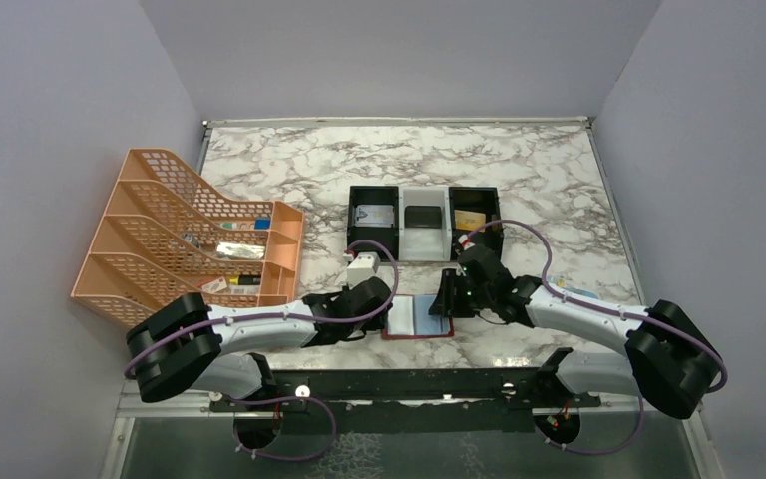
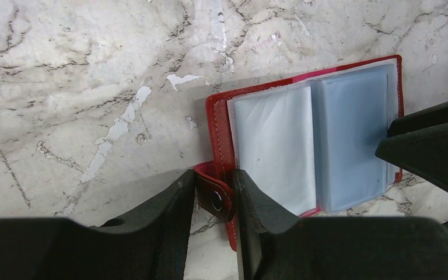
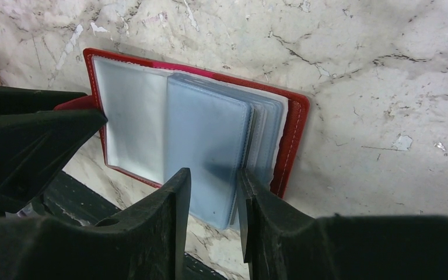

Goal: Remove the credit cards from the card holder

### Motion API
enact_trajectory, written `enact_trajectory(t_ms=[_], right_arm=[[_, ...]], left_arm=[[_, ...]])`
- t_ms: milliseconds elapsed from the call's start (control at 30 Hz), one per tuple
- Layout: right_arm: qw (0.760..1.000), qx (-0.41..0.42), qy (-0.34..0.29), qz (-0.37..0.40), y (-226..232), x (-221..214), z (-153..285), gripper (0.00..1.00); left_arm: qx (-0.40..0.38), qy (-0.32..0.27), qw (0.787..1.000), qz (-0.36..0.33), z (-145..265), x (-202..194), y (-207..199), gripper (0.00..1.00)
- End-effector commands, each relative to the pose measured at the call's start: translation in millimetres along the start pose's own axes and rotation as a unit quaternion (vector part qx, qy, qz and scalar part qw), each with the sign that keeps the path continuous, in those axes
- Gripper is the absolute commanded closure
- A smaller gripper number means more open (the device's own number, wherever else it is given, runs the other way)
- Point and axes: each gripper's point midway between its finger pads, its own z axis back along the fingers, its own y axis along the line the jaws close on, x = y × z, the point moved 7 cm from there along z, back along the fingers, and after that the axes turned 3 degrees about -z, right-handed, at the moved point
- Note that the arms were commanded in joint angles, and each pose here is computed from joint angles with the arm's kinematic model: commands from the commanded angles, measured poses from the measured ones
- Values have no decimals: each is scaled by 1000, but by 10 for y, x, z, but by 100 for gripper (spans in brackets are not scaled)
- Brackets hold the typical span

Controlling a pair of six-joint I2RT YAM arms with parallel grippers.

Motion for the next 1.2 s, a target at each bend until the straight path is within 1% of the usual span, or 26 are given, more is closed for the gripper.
enact_trajectory(t_ms=[0, 133, 333, 467, 567, 833, 1000, 1167], right_arm=[[1000, 21, 4, 16, 105, 59, 7, 65], [999, 24, 4, 28, 136, 93, 19, 65], [999, 4, -18, 50, 128, 177, 82, 64], [998, 35, 11, 48, 196, 133, 27, 62], [996, 74, 20, 36, 275, 107, -11, 62], [988, 153, 9, 11, 485, 152, 30, 61], [983, 179, 45, 14, 548, 123, -69, 61], [971, 223, 82, 17, 633, 93, -176, 61]], left_arm=[[-18, 4, 1000, -1, 12, 50, -94, 70], [-19, 3, 1000, -1, 15, 62, -104, 72], [-20, 5, 1000, -2, 15, 60, -114, 73], [-21, 4, 1000, -2, 8, 72, -125, 73], [-21, 6, 1000, -4, 4, 68, -136, 73], [-23, 5, 1000, -2, 20, 73, -132, 73], [-23, 5, 1000, -5, 28, 76, -131, 73], [-22, 3, 1000, -2, 36, 86, -128, 73]])
